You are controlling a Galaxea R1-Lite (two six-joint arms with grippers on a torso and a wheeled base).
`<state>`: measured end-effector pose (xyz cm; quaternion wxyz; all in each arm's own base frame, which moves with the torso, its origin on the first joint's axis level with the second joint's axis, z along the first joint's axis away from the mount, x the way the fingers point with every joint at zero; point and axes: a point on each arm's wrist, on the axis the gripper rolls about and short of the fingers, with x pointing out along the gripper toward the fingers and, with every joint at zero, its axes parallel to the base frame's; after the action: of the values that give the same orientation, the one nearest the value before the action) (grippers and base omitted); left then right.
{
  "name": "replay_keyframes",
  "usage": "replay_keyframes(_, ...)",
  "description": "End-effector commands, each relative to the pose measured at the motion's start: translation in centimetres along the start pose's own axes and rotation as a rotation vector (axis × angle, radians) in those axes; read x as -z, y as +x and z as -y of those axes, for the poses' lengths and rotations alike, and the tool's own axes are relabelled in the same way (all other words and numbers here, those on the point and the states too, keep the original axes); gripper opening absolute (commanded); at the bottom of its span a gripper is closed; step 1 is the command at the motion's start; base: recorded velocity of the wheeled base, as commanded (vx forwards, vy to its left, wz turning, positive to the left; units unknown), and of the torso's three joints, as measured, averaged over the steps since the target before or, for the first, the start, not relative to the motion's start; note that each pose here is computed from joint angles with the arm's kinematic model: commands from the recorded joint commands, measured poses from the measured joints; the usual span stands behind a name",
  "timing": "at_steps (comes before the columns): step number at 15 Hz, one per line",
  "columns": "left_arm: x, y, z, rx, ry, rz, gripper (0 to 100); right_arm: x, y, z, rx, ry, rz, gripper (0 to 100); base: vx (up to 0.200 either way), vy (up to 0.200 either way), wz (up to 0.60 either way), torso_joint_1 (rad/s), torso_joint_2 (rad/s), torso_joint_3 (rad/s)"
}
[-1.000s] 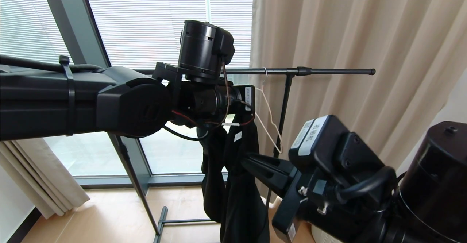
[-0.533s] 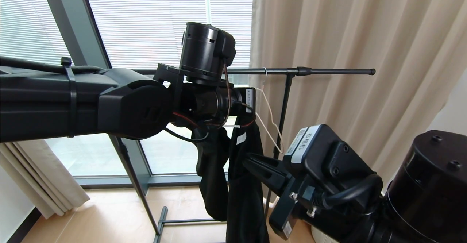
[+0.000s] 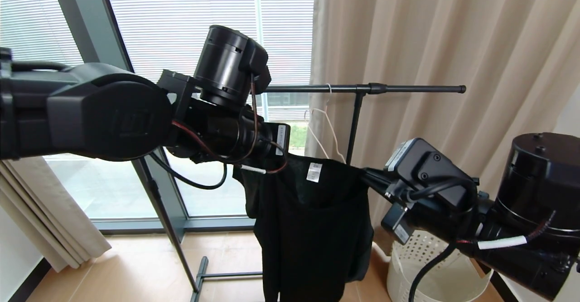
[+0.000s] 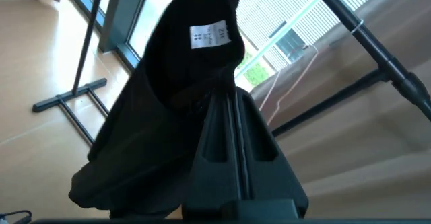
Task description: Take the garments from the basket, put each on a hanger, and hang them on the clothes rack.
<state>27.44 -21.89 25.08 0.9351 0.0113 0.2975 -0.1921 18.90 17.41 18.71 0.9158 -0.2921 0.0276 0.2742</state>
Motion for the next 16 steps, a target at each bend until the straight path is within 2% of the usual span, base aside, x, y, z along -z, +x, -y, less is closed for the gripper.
replay_keyframes(1,0.1,-2.7,-0.5,-0.001,0.008,-0.014,0,1.2,2.0,1.4,0.084,0.006,-0.075,0,0.000,0.000,0.00,0.000,0.00,0.000)
replay_keyframes(3,1.8,-2.9,-0.6,-0.006,0.030,-0.067,0,1.2,3.8,1.7,0.147,0.016,-0.115,0,0.000,0.000,0.00,0.000,0.00,0.000)
replay_keyframes(4,2.6,-2.8,-0.4,-0.003,0.045,-0.096,0,1.1,4.6,1.7,0.156,0.045,-0.116,0,0.000,0.000,0.00,0.000,0.00,0.000)
replay_keyframes(6,4.8,-2.6,0.3,0.009,0.084,-0.165,0,0.7,6.1,1.7,0.168,0.144,-0.102,0,0.000,0.000,0.00,0.000,0.00,0.000)
replay_keyframes(9,7.5,-2.3,1.9,0.043,0.116,-0.247,0,-0.4,7.3,1.7,0.173,0.250,-0.060,0,0.000,0.000,0.00,0.000,0.00,0.000)
replay_keyframes(11,8.4,-2.1,3.2,0.065,0.085,-0.278,0,-1.1,7.9,1.2,0.164,0.315,-0.037,0,0.000,0.000,0.00,0.000,0.00,0.000)
replay_keyframes(14,10.3,-1.1,6.3,0.098,0.011,-0.333,0,-2.5,8.8,-0.3,0.147,0.410,-0.002,0,0.000,0.000,0.00,0.000,0.00,0.000)
replay_keyframes(16,10.5,-0.5,7.5,0.123,-0.009,-0.312,0,-2.6,9.1,-0.7,0.148,0.412,-0.003,0,0.000,0.000,0.00,0.000,0.00,0.000)
